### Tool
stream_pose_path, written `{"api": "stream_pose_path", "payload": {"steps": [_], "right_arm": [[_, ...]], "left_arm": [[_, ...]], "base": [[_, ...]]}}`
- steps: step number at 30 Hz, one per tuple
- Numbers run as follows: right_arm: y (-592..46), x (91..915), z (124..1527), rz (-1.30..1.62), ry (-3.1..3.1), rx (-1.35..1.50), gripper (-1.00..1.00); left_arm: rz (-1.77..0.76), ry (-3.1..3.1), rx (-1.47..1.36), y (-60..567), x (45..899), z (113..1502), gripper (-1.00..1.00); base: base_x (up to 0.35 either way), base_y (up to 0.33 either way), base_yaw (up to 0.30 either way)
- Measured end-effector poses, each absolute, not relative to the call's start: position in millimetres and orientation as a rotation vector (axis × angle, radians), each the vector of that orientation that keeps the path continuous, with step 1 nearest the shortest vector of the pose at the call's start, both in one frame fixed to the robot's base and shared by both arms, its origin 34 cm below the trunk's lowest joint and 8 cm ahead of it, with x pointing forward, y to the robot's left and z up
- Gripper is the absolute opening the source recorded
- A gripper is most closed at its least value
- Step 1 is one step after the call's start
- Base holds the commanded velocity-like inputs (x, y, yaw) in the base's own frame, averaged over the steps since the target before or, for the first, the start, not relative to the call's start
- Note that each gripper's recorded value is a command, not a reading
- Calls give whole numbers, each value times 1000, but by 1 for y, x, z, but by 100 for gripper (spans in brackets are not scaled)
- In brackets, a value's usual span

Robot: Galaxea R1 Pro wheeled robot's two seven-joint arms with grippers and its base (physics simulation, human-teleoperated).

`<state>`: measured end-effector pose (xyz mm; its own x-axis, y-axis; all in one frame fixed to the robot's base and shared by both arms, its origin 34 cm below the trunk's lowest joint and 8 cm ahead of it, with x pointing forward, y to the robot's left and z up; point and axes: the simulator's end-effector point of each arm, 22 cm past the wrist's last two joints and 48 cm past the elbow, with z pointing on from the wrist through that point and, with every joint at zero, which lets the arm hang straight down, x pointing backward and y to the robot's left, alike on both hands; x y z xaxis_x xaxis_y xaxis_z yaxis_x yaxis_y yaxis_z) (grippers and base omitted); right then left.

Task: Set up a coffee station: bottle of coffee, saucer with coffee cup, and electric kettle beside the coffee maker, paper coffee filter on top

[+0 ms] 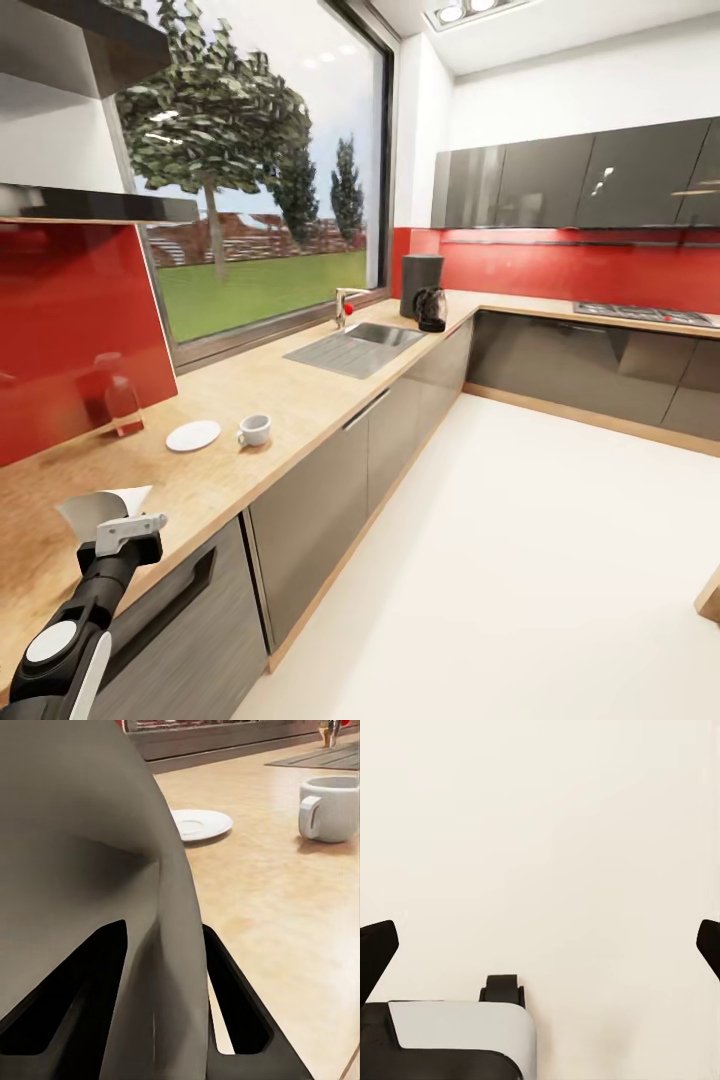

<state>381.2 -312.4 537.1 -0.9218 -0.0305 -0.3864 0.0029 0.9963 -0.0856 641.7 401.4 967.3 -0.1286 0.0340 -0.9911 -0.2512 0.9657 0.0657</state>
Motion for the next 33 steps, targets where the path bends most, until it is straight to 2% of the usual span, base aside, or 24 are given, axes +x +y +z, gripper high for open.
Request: {"api": "stream_pose_path", "payload": {"steps": [8,28,33], "right_arm": [[-311,381,538,-116,2741,-18,100],[-310,381,538,-115,2741,-16,100],[-310,381,538,-115,2741,-16,100]], "left_arm": [[246,1682,-167,402,642,970,-100],[245,1679,-168,402,642,971,-100],[245,1678,-168,402,642,971,-100]], "base": [[0,0,-23],[0,0,-265],[0,0,-142]]}}
